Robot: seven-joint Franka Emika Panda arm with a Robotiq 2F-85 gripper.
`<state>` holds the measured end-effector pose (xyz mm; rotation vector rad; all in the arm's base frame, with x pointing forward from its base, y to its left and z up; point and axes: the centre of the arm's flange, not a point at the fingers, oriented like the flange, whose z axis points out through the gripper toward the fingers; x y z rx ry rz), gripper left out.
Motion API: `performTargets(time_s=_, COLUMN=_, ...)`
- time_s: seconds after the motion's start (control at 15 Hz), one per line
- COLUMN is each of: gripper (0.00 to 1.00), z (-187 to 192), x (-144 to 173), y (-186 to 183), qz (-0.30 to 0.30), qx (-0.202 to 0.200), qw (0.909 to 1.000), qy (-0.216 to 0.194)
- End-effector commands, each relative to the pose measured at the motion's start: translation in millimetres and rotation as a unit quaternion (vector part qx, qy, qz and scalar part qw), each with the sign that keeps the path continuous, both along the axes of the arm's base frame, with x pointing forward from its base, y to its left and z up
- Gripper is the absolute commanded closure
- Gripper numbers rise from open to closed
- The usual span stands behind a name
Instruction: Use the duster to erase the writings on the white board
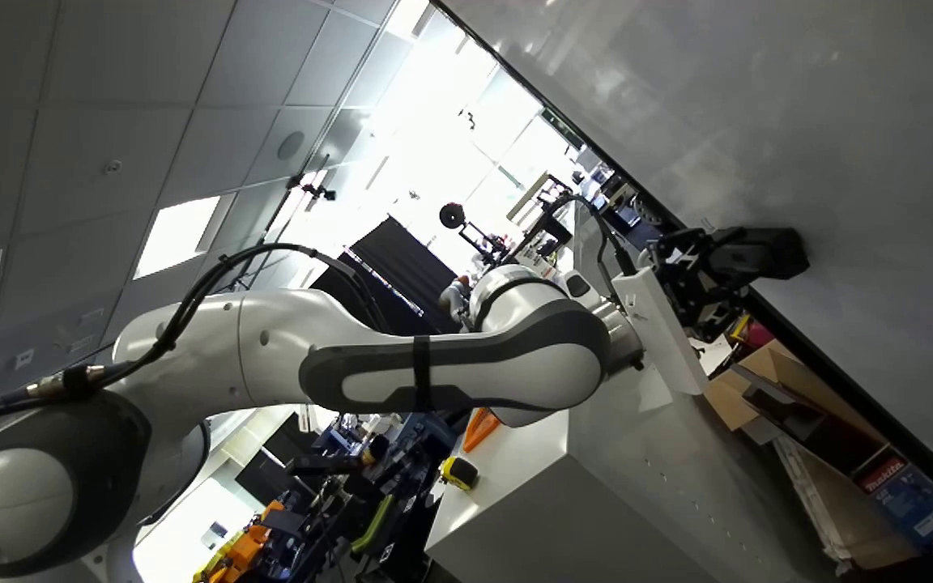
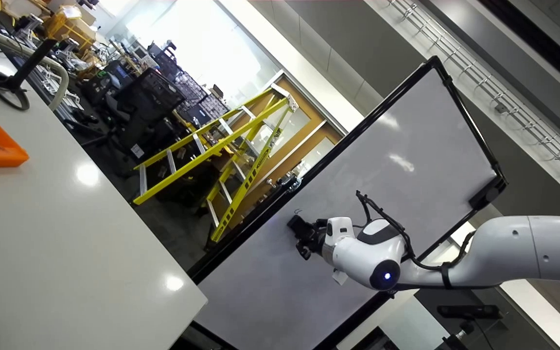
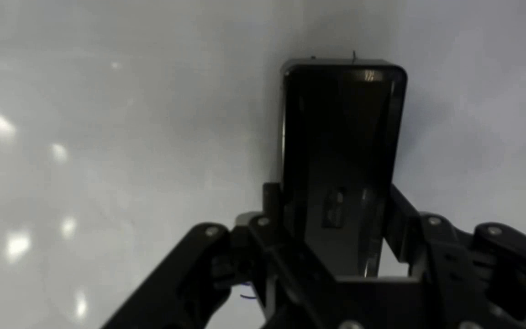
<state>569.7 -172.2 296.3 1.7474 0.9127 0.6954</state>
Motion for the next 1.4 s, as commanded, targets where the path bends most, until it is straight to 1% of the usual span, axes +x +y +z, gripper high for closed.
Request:
performTargets(time_s=0.0, gripper=0.7, z=-0.2, x=19.2, y=-16.6, qz=-0.001, qx=-0.021, qw=0.9997, qy=0.012)
performTargets(time_s=0.2, gripper=0.7, z=16.2, x=11.6, y=-13.5, qz=0.001, qx=-0.05, qw=0.9987, qy=0.002)
performTargets(time_s=0.53, gripper=0.7, z=35.0, x=6.6, y=-6.6, qz=0.013, qx=-0.075, qw=0.997, qy=-0.01)
performTargets(time_s=1.07, gripper=0.7, z=69.5, x=15.6, y=3.2, qz=0.015, qx=-0.108, qw=0.9928, qy=-0.05)
performTargets(time_s=1.2, gripper=0.7, z=72.3, x=19.5, y=3.9, qz=0.01, qx=-0.113, qw=0.9918, qy=-0.058)
performTargets(time_s=1.33, gripper=0.7, z=68.0, x=24.6, y=2.0, qz=0.006, qx=-0.116, qw=0.9917, qy=-0.054)
